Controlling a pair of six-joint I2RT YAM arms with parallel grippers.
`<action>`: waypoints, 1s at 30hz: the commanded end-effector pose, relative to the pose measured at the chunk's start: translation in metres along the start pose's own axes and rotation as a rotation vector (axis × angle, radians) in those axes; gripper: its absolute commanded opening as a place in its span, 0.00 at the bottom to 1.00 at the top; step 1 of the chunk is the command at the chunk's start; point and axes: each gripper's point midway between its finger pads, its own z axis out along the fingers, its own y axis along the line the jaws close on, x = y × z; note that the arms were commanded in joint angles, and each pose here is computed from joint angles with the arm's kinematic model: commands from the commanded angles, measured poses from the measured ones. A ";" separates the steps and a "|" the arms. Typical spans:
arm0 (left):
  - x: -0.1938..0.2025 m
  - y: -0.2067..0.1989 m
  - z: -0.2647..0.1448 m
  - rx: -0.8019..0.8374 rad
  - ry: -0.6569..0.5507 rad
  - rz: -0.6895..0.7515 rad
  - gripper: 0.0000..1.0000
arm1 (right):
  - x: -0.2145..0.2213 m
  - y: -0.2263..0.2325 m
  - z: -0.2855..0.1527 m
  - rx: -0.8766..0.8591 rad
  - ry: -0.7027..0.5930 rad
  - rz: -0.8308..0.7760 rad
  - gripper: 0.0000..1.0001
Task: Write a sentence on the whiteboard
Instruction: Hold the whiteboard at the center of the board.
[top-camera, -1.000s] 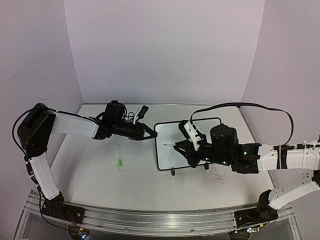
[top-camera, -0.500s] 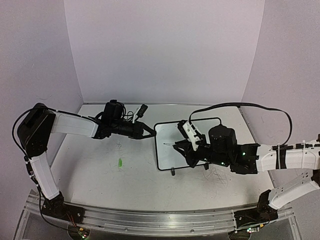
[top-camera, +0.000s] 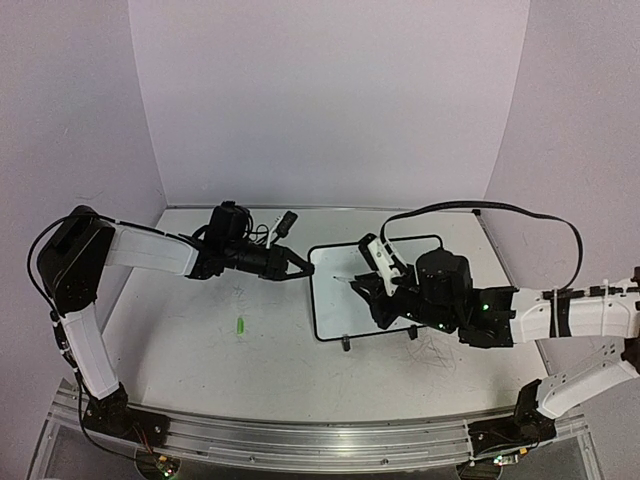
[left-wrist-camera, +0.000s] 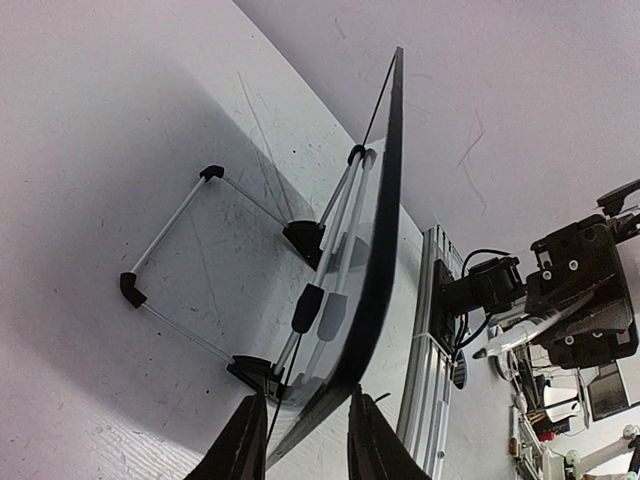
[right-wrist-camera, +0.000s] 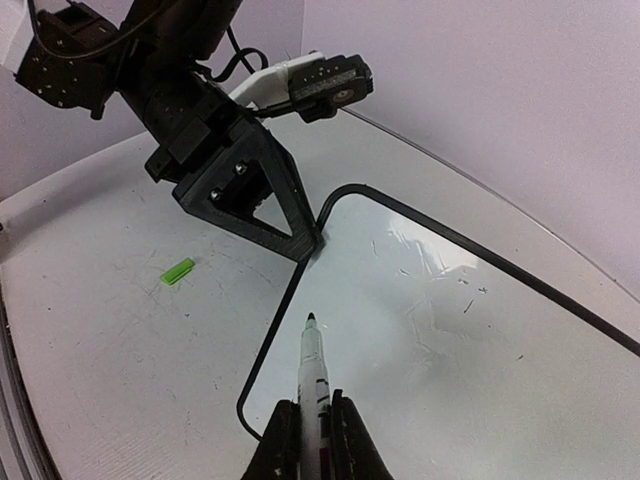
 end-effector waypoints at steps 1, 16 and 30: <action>-0.021 -0.011 0.001 0.052 -0.041 0.058 0.28 | -0.023 -0.002 0.007 0.027 -0.048 0.023 0.00; -0.018 -0.007 0.004 0.059 -0.039 0.054 0.19 | -0.020 0.009 0.030 0.017 -0.058 0.011 0.00; -0.015 -0.006 0.003 0.056 -0.037 0.063 0.12 | -0.015 0.005 0.041 0.086 -0.070 0.004 0.00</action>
